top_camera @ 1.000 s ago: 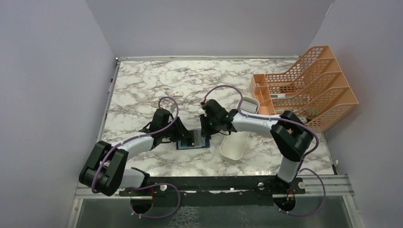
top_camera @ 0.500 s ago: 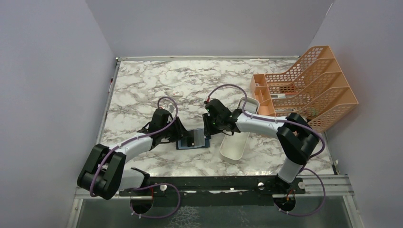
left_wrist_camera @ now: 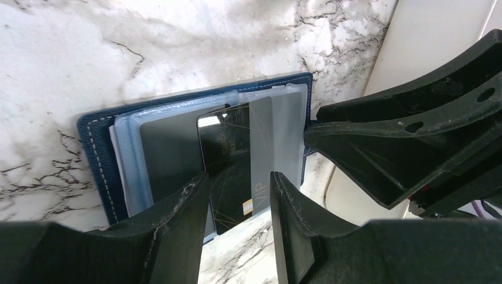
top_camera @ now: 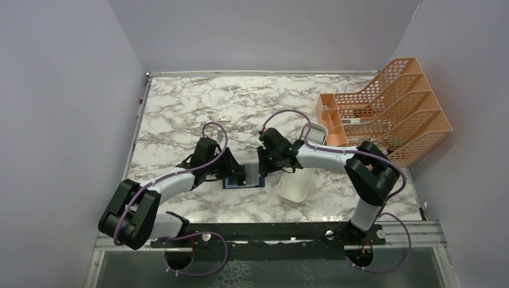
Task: Put the credit cards into the card holder
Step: Insert the credit card into the card holder.
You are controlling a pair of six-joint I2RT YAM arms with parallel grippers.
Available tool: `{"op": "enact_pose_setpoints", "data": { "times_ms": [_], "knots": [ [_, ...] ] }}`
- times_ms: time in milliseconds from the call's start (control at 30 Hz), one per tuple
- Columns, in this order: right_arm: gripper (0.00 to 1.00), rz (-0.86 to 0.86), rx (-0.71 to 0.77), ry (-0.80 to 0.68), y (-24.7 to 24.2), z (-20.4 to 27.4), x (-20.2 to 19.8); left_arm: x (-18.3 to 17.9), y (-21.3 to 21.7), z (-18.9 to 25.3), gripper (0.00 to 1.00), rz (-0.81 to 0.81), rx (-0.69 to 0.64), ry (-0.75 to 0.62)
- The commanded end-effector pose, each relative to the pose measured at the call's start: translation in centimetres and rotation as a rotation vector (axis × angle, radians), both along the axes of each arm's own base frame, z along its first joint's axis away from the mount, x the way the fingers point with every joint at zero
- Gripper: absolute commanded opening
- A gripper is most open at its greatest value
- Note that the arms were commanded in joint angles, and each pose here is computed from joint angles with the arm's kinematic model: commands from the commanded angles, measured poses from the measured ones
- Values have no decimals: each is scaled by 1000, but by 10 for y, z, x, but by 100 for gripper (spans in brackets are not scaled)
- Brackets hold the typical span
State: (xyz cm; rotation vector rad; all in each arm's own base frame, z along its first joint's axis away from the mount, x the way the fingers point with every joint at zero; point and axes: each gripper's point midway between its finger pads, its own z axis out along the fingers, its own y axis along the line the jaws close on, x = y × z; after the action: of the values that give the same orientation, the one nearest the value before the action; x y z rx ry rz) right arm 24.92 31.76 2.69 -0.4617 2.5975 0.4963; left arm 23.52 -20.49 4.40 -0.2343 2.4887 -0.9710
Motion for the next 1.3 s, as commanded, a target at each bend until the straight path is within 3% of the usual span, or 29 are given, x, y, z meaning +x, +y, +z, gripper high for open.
{"op": "enact_pose_setpoints", "data": {
  "times_ms": [0,867,1267],
  "knots": [
    [35,-2,-1,6,2,-5,2,-2,-11,5,45,-24,-29,-2],
    [34,-6,22,4,7,-4,4,3,-50,30,45,-106,-96,-125],
    [38,-73,40,-75,-1,45,14,-1,-18,29,50,-12,58,-91]
  ]
}}
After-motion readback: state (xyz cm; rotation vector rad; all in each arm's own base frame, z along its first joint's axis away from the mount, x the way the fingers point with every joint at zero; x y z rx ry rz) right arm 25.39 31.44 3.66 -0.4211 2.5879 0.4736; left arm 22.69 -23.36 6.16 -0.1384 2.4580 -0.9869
